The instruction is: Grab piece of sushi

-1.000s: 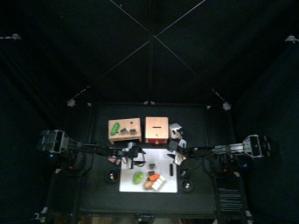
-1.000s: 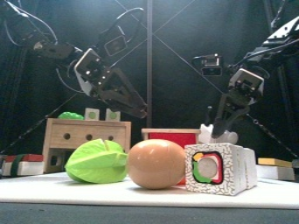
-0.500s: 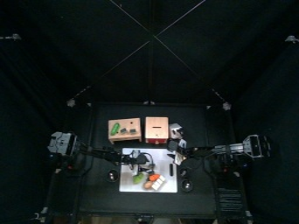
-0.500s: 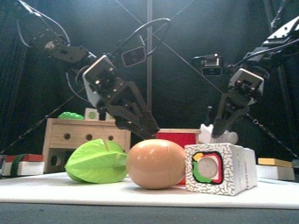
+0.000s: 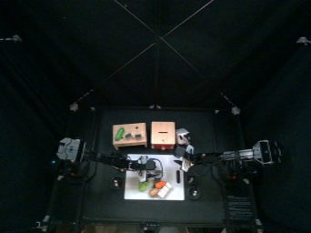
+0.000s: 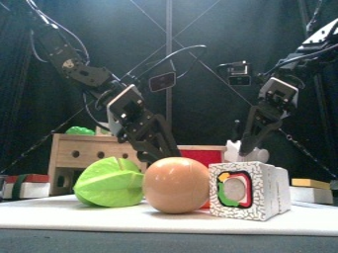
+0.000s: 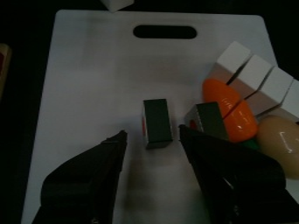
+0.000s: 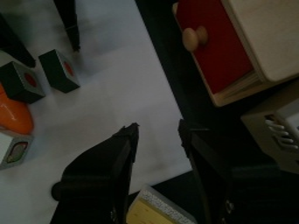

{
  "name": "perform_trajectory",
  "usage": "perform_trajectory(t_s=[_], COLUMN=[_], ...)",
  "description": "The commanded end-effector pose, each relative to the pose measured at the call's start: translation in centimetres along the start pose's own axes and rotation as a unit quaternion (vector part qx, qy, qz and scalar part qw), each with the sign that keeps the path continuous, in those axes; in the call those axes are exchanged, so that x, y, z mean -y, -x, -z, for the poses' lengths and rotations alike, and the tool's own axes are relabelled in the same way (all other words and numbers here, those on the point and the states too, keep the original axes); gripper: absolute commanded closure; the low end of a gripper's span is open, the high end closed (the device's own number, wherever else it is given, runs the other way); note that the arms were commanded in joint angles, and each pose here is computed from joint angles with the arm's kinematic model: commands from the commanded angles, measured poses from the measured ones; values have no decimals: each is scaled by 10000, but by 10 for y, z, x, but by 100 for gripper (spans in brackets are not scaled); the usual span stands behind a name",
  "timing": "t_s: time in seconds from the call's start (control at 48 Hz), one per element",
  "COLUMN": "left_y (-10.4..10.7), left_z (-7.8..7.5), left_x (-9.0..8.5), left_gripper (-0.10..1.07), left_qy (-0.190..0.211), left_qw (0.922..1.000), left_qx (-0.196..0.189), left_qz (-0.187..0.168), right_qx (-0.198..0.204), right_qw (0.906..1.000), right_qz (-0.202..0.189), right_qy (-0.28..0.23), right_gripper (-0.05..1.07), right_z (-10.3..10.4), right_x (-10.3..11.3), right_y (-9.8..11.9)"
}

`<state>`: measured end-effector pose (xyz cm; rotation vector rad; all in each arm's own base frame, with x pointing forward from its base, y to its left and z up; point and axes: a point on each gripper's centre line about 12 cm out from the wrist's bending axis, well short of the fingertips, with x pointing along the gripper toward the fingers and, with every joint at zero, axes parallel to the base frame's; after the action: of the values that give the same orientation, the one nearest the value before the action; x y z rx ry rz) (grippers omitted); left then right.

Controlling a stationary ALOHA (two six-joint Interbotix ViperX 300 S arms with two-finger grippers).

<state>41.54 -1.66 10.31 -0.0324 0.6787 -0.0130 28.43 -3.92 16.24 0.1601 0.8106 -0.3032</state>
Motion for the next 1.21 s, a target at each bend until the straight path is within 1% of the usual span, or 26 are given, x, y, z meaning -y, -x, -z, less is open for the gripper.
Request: perform_trajectory(t_s=[0.0,0.104,0.312,0.375,0.479,0.604,0.75,0.875,1.062,1.188], left_y=[-3,-5,-6,-6,-6,-3,5,12,13,15], left_z=[-13,-14,-11,-11,-11,-14,-24,-30,-28,-32], left_x=[0,0,0,-1,0,0,1,1,1,1], left_gripper=[10,11,14,19,32,45,45,45,45,45], left_qy=[6,6,6,11,-1,-1,-7,-6,-6,2], left_qw=[9999,9999,10000,10000,10000,10000,9998,9997,9999,9998], left_qx=[161,169,54,31,23,69,199,237,138,191], left_qz=[1,1,1,-4,2,5,14,21,22,25], right_qx=[155,146,155,155,155,148,146,148,170,161], right_qw=[9999,9999,9999,9999,9999,9999,9999,9999,9998,9998], right_qz=[-38,-37,-38,-38,-38,-36,-42,-36,-41,-40], right_qy=[-41,-40,-34,-34,-41,-33,-35,-33,-36,-50], right_gripper=[23,23,23,23,23,23,23,23,23,23], right_z=[-10,-9,-10,-10,-10,-9,-9,-9,-11,-10], right_x=[-1,-1,-1,-1,-1,-1,-1,-1,-1,-1], right_y=[4,3,4,4,4,3,4,3,4,4])
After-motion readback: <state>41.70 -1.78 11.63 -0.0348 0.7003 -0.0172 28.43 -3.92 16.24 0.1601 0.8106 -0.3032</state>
